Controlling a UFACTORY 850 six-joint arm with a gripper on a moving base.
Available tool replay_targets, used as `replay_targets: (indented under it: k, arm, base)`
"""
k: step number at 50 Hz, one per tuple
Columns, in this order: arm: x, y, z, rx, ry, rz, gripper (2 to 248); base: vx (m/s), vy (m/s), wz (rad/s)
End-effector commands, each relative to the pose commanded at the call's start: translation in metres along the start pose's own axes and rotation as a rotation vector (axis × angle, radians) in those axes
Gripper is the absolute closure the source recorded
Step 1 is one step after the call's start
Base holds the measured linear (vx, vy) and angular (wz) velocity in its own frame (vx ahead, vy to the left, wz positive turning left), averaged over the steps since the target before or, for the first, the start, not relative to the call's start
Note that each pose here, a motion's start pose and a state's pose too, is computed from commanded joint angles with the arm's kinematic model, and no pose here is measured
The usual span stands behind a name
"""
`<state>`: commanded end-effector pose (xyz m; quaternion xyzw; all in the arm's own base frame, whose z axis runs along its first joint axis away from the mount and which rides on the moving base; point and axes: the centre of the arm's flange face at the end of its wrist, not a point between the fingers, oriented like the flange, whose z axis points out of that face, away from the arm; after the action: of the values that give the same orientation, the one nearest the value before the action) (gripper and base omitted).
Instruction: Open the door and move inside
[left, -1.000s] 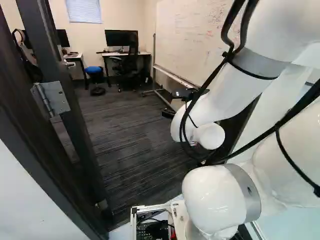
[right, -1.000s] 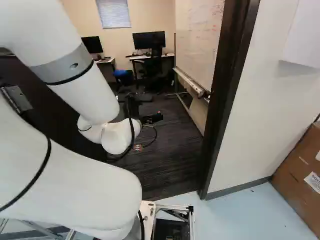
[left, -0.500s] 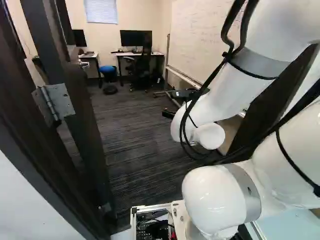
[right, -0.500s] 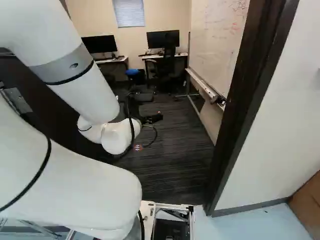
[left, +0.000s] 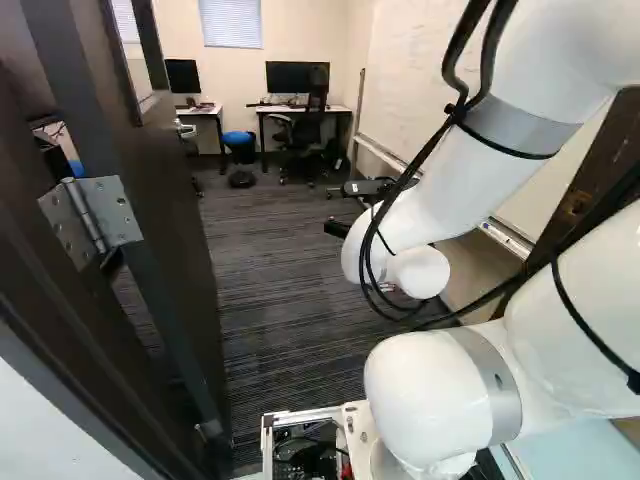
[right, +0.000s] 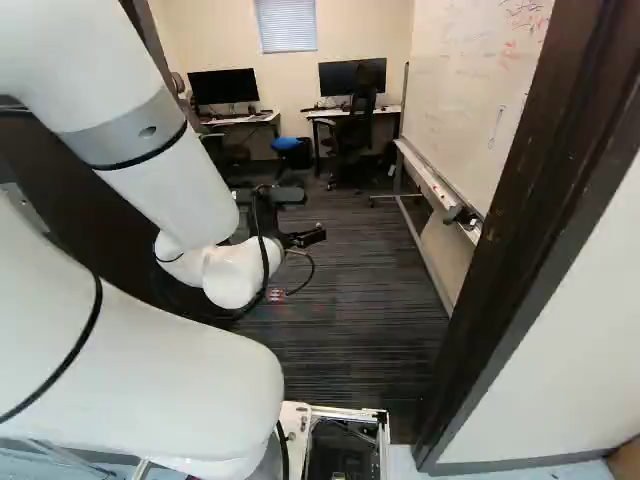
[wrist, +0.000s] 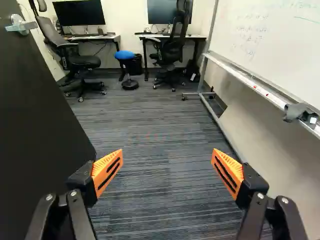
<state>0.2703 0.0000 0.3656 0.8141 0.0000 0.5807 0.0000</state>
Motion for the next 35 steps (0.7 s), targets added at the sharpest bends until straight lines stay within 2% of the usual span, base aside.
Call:
replay_targets:
  k: [14, 35]
  arm:
    - [0.0000, 0.0000, 0.0000, 0.000, 0.000, 0.000, 3]
    - [0.0000, 0.0000, 0.0000, 0.000, 0.000, 0.000, 3]
  base:
    - [0.192, -0.036, 0.179]
    - [0.232, -0.067, 0.006]
